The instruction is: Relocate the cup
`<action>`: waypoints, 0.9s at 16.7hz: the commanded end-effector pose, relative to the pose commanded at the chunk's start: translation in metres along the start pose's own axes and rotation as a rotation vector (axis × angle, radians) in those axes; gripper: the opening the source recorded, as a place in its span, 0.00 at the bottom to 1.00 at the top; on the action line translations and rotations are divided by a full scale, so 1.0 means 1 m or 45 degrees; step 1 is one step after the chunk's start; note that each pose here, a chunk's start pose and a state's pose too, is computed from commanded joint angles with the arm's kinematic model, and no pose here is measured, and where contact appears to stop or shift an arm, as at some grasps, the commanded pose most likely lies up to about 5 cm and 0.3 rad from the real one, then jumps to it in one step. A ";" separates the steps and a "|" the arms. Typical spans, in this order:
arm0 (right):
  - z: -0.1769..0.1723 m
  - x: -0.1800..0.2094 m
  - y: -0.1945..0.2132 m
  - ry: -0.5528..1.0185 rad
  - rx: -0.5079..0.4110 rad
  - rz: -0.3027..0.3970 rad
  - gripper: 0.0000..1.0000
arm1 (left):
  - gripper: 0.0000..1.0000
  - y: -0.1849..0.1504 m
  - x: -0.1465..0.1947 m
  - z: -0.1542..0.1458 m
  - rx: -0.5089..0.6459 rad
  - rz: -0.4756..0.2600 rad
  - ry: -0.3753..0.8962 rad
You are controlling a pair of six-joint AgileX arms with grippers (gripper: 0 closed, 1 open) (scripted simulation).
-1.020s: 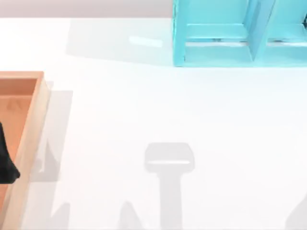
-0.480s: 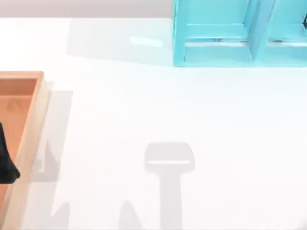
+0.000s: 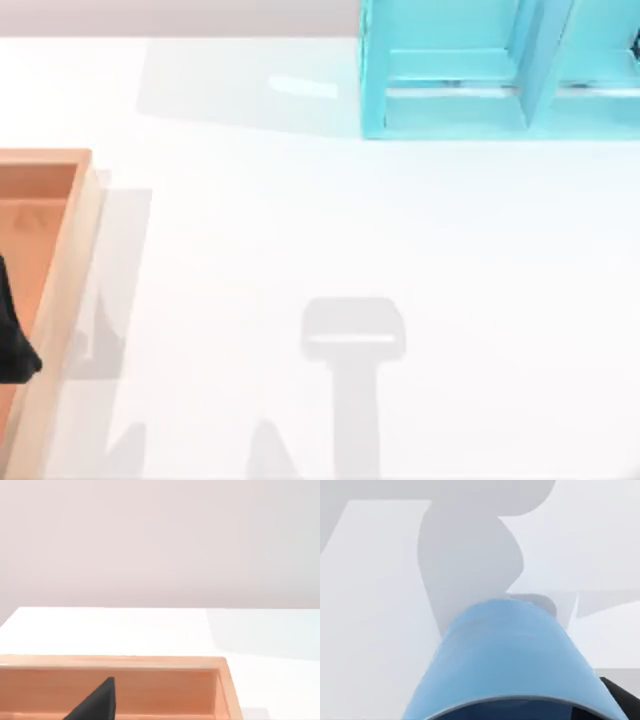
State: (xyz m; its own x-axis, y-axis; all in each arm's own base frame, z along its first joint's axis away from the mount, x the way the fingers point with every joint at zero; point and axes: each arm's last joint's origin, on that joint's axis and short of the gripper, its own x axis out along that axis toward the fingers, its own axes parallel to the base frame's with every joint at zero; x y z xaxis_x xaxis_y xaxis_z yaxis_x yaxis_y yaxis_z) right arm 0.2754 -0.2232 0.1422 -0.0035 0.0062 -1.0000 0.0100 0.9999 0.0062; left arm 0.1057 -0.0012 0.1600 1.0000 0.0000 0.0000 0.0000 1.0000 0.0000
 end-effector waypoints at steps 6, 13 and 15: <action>0.000 0.000 0.000 0.000 0.000 0.000 0.60 | 1.00 0.000 0.000 0.000 0.000 0.000 0.000; 0.000 0.000 0.000 0.000 0.000 0.000 1.00 | 1.00 0.000 0.000 0.000 0.000 0.000 0.000; 0.000 0.000 0.000 0.000 0.000 0.000 1.00 | 1.00 0.000 0.000 0.000 0.000 0.000 0.000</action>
State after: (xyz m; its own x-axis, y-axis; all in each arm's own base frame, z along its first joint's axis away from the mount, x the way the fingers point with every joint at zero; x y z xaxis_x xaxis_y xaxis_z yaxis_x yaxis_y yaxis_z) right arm 0.2754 -0.2232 0.1422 -0.0035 0.0062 -1.0000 0.0100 0.9999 0.0062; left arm 0.1057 -0.0012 0.1600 1.0000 0.0000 0.0000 0.0000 1.0000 0.0000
